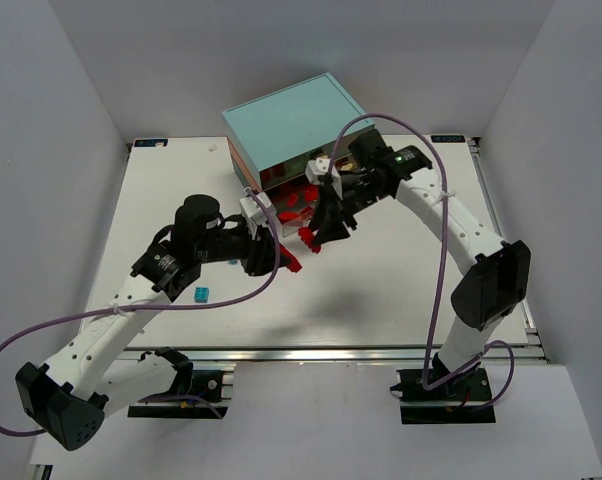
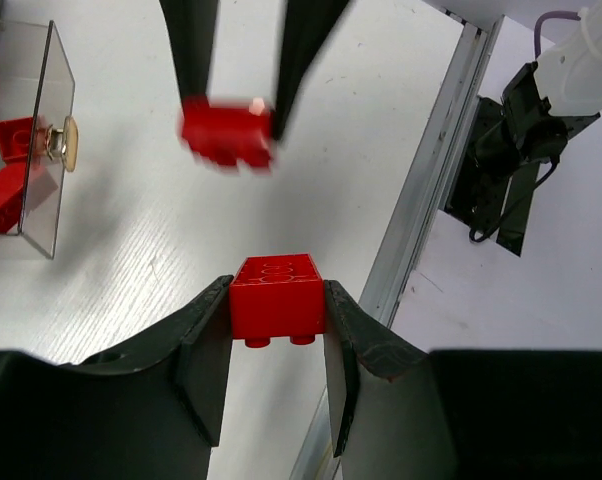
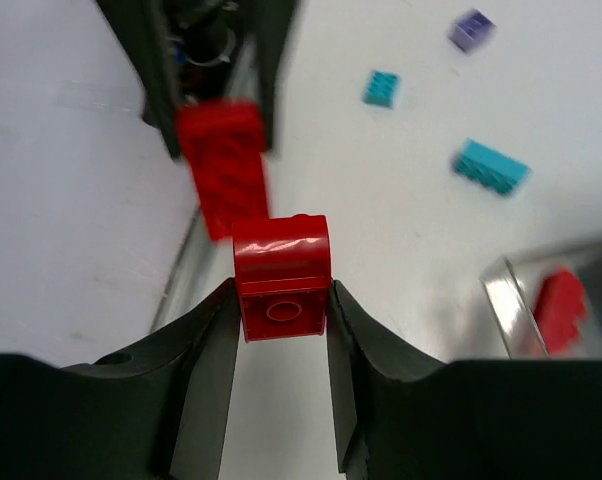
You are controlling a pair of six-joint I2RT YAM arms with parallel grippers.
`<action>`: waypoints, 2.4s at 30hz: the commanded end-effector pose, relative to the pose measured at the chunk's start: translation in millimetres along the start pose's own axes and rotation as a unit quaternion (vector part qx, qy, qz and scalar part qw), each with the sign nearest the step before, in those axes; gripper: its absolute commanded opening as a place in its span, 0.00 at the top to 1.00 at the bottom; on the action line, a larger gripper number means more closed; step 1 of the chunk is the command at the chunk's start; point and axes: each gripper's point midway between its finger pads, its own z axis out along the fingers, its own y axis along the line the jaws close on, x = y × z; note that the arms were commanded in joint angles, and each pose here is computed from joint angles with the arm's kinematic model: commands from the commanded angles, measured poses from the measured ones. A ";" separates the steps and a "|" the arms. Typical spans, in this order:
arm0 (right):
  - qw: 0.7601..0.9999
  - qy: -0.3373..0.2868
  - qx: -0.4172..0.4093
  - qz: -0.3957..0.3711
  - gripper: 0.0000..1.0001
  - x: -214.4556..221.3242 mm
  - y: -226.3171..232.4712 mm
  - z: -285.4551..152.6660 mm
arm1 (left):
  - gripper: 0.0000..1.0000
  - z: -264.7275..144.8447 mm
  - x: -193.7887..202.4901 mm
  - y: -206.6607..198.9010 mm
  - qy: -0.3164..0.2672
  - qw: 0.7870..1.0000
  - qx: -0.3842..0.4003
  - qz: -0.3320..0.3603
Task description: Sort the legos into containers by color
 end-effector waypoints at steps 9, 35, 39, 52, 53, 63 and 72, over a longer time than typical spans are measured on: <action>0.992 0.026 0.124 0.011 0.99 13.8 -53.8 -46.3 | 1.00 -13.0 7.3 0.8 0.006 1.000 -0.023 0.000; 0.922 0.062 0.380 0.035 0.33 36.2 -218.6 -53.1 | 1.00 -20.2 -77.7 80.1 -0.160 0.957 -0.236 -0.047; 0.922 0.045 0.382 0.034 0.33 18.0 -208.8 -62.6 | 1.00 -10.3 -84.9 97.3 -0.167 0.951 -0.257 -0.044; 0.862 -0.045 0.488 0.125 1.00 -1.7 -129.3 -153.0 | 0.96 53.8 -76.7 168.3 -0.149 0.937 -0.313 -0.053; 0.859 -0.053 0.496 0.117 0.87 -6.9 -120.5 -161.8 | 0.93 62.2 -73.7 173.7 -0.141 0.938 -0.312 -0.055; 0.935 -0.041 0.343 0.084 0.40 24.3 -58.2 -115.0 | 0.31 72.1 -86.5 181.4 -0.144 0.937 -0.313 -0.059; 0.948 0.051 0.303 0.086 1.00 82.6 -75.0 -87.2 | 0.33 28.3 -126.7 145.3 -0.197 0.930 -0.297 -0.083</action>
